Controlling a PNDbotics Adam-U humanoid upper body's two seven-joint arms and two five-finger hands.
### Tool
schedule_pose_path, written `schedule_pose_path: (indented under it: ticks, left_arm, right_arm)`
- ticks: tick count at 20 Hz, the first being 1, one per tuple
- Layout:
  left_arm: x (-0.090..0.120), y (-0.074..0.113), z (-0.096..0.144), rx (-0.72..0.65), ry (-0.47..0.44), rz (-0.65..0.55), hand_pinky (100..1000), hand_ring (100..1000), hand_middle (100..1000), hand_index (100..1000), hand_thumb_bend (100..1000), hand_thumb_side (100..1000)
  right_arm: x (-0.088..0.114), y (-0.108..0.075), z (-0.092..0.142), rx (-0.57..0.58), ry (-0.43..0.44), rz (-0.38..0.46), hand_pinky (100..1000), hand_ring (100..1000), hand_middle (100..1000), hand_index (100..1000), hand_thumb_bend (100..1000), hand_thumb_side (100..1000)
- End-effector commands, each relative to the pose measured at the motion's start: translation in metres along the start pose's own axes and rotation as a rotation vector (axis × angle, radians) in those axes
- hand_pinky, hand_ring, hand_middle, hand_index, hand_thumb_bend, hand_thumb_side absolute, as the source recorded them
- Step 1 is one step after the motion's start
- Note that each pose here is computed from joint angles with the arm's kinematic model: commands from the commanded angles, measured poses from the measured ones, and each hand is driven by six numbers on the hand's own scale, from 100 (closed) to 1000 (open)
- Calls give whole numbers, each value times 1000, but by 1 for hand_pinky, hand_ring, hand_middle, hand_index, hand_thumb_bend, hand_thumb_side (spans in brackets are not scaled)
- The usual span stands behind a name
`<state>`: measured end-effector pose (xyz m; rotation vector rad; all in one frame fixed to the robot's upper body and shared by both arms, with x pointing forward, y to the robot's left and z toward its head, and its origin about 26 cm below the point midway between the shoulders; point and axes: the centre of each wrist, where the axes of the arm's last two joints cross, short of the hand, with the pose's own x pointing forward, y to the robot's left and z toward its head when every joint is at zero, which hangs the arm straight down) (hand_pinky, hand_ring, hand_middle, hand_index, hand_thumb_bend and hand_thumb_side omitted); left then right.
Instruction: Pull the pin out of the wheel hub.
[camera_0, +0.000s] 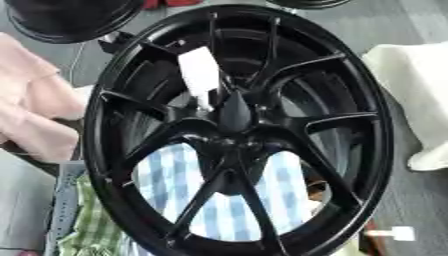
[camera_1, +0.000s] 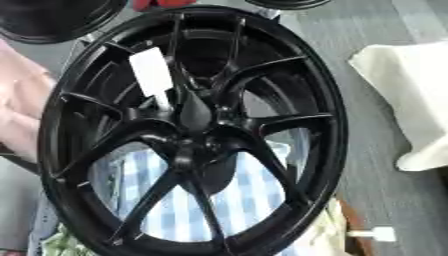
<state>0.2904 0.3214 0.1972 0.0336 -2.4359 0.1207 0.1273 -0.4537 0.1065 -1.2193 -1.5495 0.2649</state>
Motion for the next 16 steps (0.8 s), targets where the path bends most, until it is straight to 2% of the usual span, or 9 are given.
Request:
schedule_pose_path:
  ticks: [1, 4, 6, 7, 8, 9, 12, 15, 16]
  left_arm:
    - [7, 1, -3, -8, -24, -14, 855, 659, 646, 763, 126, 714]
    - [7, 1, -3, -7, -22, -14, 856, 659, 646, 763, 127, 715]
    - [7, 1, -2, -8, -21, -15, 856, 660, 646, 763, 127, 714]
    - [7, 2, -3, -7, -22, -15, 856, 659, 646, 763, 127, 714]
    - [7, 2, -3, -7, -22, -15, 856, 660, 646, 763, 127, 713]
    - [7, 2, -3, -6, -22, -16, 856, 660, 647, 763, 127, 713]
    - [7, 1, -3, -10, -24, -13, 855, 660, 648, 763, 125, 710]
    - [8, 0, -6, -21, -29, -9, 855, 661, 648, 763, 123, 707]
    - [8, -1, -6, -24, -30, -8, 855, 661, 648, 763, 123, 707]
  right_arm:
    - [0, -6, -1, -13, -7, 19, 892, 959, 881, 881, 341, 100]
    - [0, -6, -1, -34, -13, 4, 873, 929, 855, 858, 302, 100]
    - [1, -6, -4, -73, -34, -31, 855, 898, 829, 840, 239, 100]
    - [2, -6, -5, -94, -48, -52, 839, 863, 794, 812, 199, 171]
    - [4, -6, -8, -116, -68, -75, 834, 854, 784, 800, 175, 201]
    - [6, -5, -11, -134, -89, -98, 825, 830, 756, 771, 109, 248]
    - [16, 3, -24, -173, -172, -162, 813, 800, 725, 742, 100, 303]
    - [30, 18, -33, -184, -260, -218, 812, 794, 718, 728, 100, 393]
    - [34, 24, -35, -186, -288, -238, 814, 794, 718, 727, 100, 392]
